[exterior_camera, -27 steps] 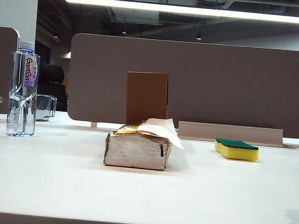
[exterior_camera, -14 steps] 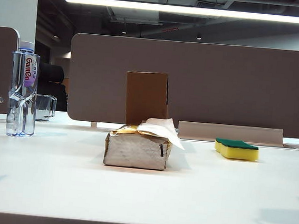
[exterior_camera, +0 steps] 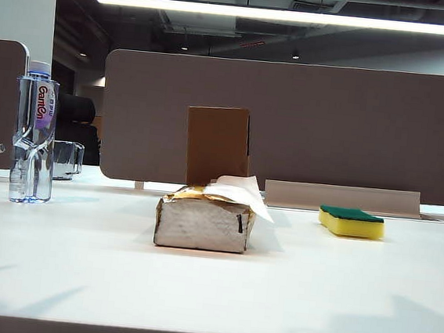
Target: Move the sponge from right to left to wipe the table, avoiding obstacles on the table, and finally reaching the bottle of mineral water.
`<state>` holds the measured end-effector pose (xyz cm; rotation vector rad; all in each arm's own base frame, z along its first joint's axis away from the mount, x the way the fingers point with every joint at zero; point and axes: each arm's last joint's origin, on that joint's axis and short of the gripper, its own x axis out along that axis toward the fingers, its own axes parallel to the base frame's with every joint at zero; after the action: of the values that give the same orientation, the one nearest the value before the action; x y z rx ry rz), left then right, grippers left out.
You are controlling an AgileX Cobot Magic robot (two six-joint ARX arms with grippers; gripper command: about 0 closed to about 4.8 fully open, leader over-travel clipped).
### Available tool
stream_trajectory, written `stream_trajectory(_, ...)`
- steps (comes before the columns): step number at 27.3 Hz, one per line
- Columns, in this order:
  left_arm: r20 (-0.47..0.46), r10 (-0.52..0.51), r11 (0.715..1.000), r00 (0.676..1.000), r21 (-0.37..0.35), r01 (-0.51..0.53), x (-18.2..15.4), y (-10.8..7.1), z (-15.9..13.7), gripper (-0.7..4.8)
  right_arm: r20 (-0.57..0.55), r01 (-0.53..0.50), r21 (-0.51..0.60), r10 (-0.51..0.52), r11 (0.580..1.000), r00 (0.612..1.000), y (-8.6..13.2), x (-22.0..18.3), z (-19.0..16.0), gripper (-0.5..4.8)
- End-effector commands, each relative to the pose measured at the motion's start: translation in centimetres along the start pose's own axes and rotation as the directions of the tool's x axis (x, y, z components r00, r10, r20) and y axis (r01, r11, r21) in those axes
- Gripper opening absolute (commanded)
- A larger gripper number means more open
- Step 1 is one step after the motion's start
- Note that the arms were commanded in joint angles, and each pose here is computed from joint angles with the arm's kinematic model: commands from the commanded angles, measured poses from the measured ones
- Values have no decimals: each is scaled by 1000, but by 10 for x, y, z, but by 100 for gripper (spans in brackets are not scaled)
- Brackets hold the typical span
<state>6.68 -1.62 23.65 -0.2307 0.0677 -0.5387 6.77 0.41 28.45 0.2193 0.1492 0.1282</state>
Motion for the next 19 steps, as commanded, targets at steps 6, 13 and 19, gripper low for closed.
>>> stream_trajectory(6,38,-66,994,997,-84,69,-7,-9,16,350,-68,-97,135,107,986,992,10,13,41,225)
stream_trajectory(13,5,-197,977,980,-81,197,-8,-14,17,437,-212,-136,197,177,971,961,13,59,72,338)
stream_trajectory(19,5,-198,977,980,-81,198,-8,-14,17,437,-337,-139,244,219,960,916,11,115,92,378)
